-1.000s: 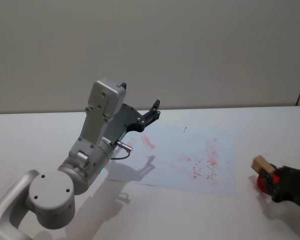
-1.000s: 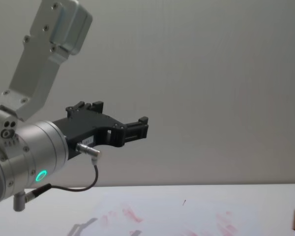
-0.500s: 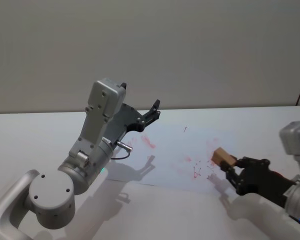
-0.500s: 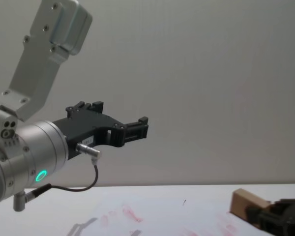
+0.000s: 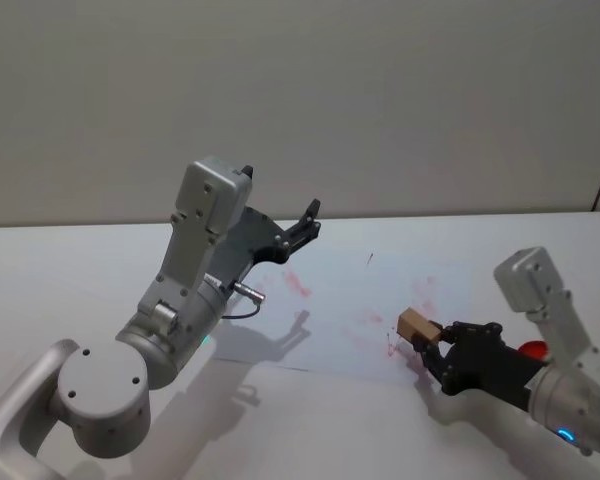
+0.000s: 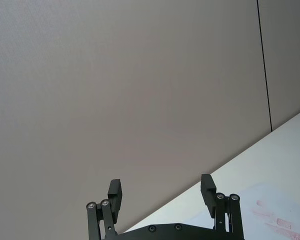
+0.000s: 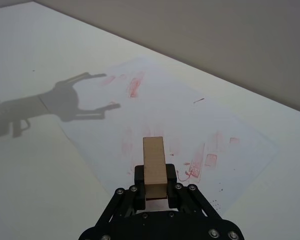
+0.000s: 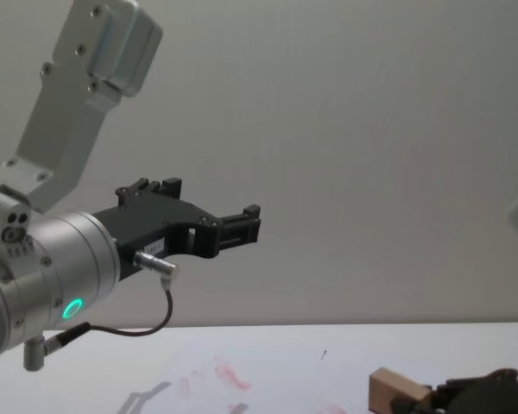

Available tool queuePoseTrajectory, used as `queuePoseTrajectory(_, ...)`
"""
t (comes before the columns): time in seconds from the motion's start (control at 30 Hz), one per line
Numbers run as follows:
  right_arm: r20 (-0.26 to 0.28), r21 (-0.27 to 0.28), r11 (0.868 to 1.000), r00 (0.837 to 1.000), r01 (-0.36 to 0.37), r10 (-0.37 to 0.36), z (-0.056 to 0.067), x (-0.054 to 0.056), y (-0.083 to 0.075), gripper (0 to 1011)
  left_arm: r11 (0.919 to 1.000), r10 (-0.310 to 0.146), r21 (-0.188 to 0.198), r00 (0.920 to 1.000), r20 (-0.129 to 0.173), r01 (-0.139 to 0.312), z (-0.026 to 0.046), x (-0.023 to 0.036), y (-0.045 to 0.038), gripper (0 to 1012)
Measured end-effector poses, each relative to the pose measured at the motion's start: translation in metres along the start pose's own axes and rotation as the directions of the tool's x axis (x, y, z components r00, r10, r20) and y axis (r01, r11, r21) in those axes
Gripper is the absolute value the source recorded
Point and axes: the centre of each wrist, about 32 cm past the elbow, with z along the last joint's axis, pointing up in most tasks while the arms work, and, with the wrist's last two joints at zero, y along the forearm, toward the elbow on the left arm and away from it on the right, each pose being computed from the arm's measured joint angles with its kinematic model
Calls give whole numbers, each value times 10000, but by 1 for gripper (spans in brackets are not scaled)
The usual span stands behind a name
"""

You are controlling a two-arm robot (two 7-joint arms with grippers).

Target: Use the one hand to pick up the stamp and affix it onto the A4 paper.

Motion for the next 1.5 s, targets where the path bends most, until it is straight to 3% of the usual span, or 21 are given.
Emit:
queuePoseTrajectory(0.43,-40,-679,9977,10000,58,-61,-108,-30,182,216,10000,0,0,10000,0,0,0,0,0,1001)
queuePoseTrajectory(0.93,-306,-762,9970,9994,151,-175,-150,-42,227,216,10000,0,0,10000,-1,0,0,0,0,1001)
queuePoseTrajectory(1.2,-519,-237,9993,9982,274,-286,-92,-22,202,216,10000,0,-1,10000,0,0,0,0,0,1001)
queuePoseTrajectory(1.5,-923,1289,9890,9939,720,-603,99,53,61,216,10000,0,0,10000,-1,0,0,0,0,1001)
